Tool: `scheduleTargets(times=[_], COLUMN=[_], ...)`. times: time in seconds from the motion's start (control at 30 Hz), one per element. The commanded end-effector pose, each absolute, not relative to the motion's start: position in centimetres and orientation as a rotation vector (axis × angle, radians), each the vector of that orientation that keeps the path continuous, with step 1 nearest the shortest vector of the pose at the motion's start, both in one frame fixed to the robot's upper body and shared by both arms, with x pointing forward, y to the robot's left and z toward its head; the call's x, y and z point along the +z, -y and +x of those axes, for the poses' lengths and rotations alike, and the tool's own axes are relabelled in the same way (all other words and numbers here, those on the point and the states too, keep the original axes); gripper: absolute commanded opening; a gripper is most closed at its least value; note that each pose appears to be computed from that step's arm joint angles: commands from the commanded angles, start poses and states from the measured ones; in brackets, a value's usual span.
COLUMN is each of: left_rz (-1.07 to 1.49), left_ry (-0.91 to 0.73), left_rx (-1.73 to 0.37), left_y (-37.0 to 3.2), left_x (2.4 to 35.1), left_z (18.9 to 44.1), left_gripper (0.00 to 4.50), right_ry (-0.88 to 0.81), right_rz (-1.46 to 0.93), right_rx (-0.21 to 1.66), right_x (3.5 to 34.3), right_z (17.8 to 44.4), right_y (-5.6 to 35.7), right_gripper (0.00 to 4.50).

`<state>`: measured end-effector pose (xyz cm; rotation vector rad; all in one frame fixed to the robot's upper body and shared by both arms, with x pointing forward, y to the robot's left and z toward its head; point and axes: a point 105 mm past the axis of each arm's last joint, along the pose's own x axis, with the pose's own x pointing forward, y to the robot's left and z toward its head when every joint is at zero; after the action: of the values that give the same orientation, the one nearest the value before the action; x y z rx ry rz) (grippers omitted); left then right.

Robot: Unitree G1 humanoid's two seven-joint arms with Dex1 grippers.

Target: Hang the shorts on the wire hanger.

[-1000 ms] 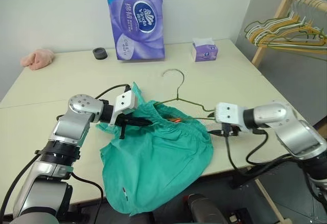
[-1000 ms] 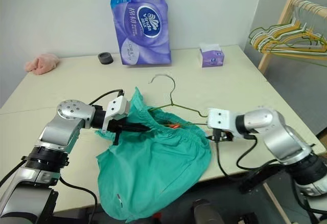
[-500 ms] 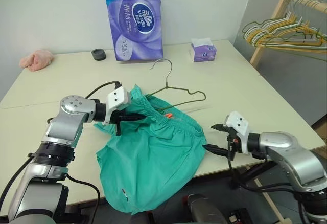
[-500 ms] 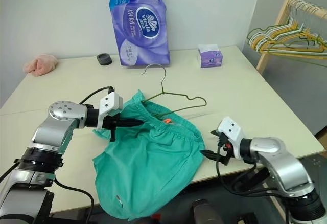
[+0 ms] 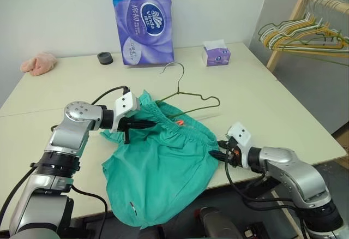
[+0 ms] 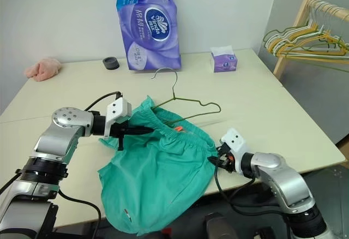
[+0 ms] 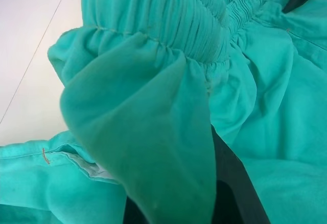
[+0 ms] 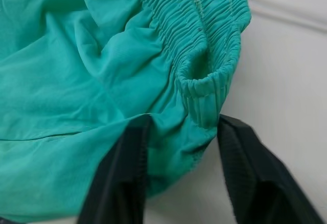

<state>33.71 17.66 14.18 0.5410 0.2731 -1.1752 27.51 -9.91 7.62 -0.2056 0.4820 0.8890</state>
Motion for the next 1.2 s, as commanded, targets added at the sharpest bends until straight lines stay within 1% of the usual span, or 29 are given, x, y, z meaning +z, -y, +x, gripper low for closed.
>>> scheduleTargets(times=[0.03,0.1,0.23,0.37,0.5,0.57,0.63,0.7,0.83,0.9,0.97,1.2], left_rz=[0.556,0.545,0.547,0.521,0.388,0.224,0.156,0.154,0.289,0.428,0.508,0.618], left_ry=[-0.196,-0.183,-0.163,-0.143,-0.123,-0.107,-0.123,-0.162,-0.269,-0.314,-0.337,-0.358], left_rx=[-1.146,-1.133,-1.098,-1.085,-1.166,-1.231,-1.291,-1.330,-1.378,-1.357,-1.338,-1.313], left_y=[-17.5,-17.5,-17.6,-17.6,-16.6,-15.8,-15.5,-15.5,-16.0,-16.9,-17.7,-19.0], left_x=[16.2,16.4,16.8,17.6,19.4,21.4,22.3,22.1,20.0,18.5,17.7,16.3], left_z=[34.2,34.3,34.6,34.4,32.9,31.9,30.9,30.0,28.8,29.1,29.5,30.3], left_gripper=[0.00,0.00,0.00,0.00,0.00,0.00,0.00,0.00,0.00,0.00,0.00,0.00], right_ry=[-0.447,-0.422,-0.370,-0.341,-0.367,-0.401,-0.426,-0.437,-0.438,-0.437,-0.438,-0.437], right_rz=[-0.261,-0.275,-0.292,-0.274,-0.176,-0.158,-0.146,-0.136,-0.118,-0.122,-0.125,-0.135], right_rx=[0.871,0.856,0.810,0.694,0.609,0.605,0.604,0.608,0.611,0.615,0.619,0.629], right_x=[8.0,8.2,9.0,10.1,11.2,11.0,10.9,10.8,11.1,11.2,11.2,11.5], right_z=[28.1,28.5,29.7,31.9,33.4,33.4,33.3,33.2,33.2,33.1,33.0,32.6], right_y=[9.8,9.7,10.3,12.8,15.8,16.9,17.5,17.7,17.6,17.5,17.4,17.2], right_gripper=[0.76,0.03,0.03,0.03,0.03,0.03,0.03,0.03,0.03,0.03,0.03,0.03])
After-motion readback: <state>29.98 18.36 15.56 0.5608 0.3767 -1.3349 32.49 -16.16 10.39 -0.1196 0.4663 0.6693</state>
